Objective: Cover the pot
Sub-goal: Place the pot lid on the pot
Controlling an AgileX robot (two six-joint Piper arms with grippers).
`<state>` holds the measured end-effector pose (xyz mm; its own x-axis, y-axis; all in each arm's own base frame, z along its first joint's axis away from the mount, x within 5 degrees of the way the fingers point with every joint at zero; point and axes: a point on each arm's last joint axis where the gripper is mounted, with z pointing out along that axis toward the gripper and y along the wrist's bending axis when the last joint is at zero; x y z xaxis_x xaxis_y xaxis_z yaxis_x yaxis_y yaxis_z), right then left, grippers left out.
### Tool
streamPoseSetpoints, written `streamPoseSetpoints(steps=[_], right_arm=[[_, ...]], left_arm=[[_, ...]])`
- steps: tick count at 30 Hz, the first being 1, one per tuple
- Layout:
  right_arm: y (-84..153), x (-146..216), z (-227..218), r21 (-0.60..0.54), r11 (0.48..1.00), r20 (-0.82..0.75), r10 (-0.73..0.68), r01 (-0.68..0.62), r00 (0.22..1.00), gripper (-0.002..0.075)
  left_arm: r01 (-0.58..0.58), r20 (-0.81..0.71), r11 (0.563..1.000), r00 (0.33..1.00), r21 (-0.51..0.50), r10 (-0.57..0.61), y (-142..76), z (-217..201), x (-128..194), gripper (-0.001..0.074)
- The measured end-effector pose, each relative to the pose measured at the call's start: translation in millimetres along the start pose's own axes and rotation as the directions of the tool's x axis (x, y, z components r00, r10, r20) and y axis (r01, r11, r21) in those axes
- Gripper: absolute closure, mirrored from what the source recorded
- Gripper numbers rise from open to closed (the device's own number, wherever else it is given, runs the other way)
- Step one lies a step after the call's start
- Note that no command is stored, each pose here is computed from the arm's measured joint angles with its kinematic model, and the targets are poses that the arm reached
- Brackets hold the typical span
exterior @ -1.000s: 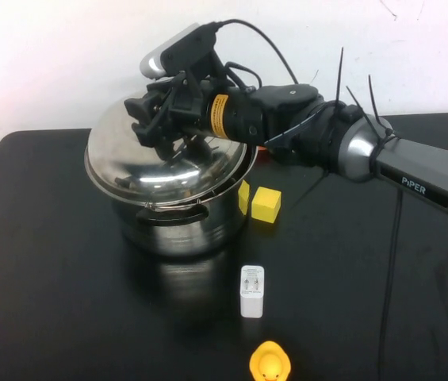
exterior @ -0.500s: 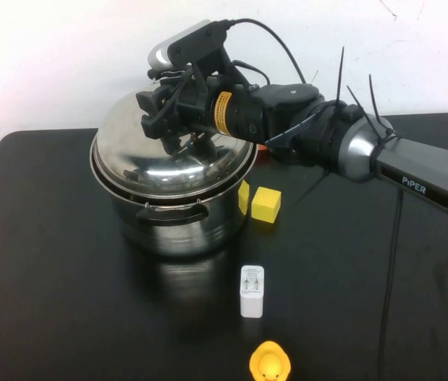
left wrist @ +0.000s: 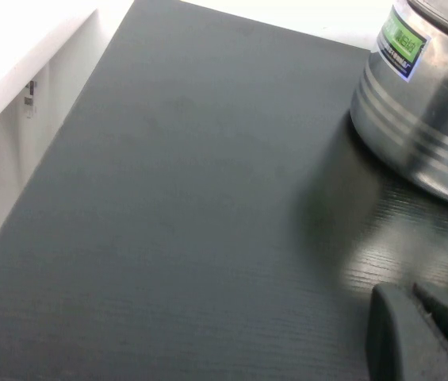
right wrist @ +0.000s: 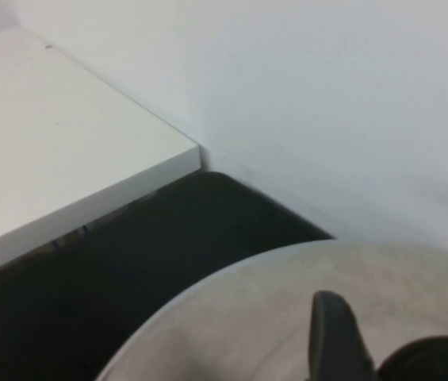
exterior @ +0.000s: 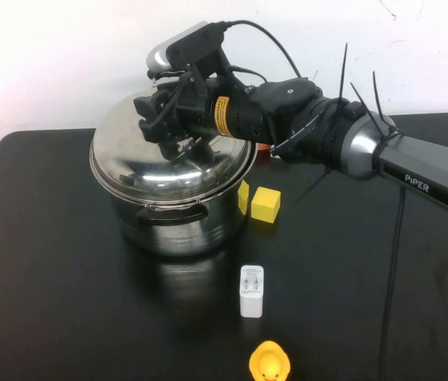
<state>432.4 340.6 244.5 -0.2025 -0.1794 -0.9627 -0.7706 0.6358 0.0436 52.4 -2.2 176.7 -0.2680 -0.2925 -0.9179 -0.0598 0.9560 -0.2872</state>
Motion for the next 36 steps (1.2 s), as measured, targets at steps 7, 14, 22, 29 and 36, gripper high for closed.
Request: streamPoseSetpoints(steps=[7, 14, 22, 29, 36], right_arm=[[0, 1, 0, -0.005, 0.999, -0.006, 0.031, -0.031, 0.999, 0.0394], [0, 1, 0, 0.004, 1.000, -0.007, 0.026, -0.026, 1.000, 0.0394], [-2, 0, 0, 0.020, 1.000, -0.005, 0.022, -0.022, 1.000, 0.0394], [-3, 0, 0, 0.035, 0.999, -0.002, 0.022, -0.022, 1.000, 0.0230], [7, -59, -36, -0.003, 0.998, 0.111, 0.065, -0.065, 0.992, 0.0363]], left_arm=[[0.000, 0.000, 1.000, 1.000, 0.000, 0.000, 0, 0, 0, 0.0736], [0.000, 0.000, 1.000, 1.000, 0.000, 0.000, 0, 0, 0, 0.0736], [0.000, 0.000, 1.000, 1.000, 0.000, 0.000, 0, 0, 0, 0.0736], [0.000, 0.000, 1.000, 1.000, 0.000, 0.000, 0, 0, 0, 0.0736], [0.000, 0.000, 1.000, 1.000, 0.000, 0.000, 0, 0, 0, 0.0736]])
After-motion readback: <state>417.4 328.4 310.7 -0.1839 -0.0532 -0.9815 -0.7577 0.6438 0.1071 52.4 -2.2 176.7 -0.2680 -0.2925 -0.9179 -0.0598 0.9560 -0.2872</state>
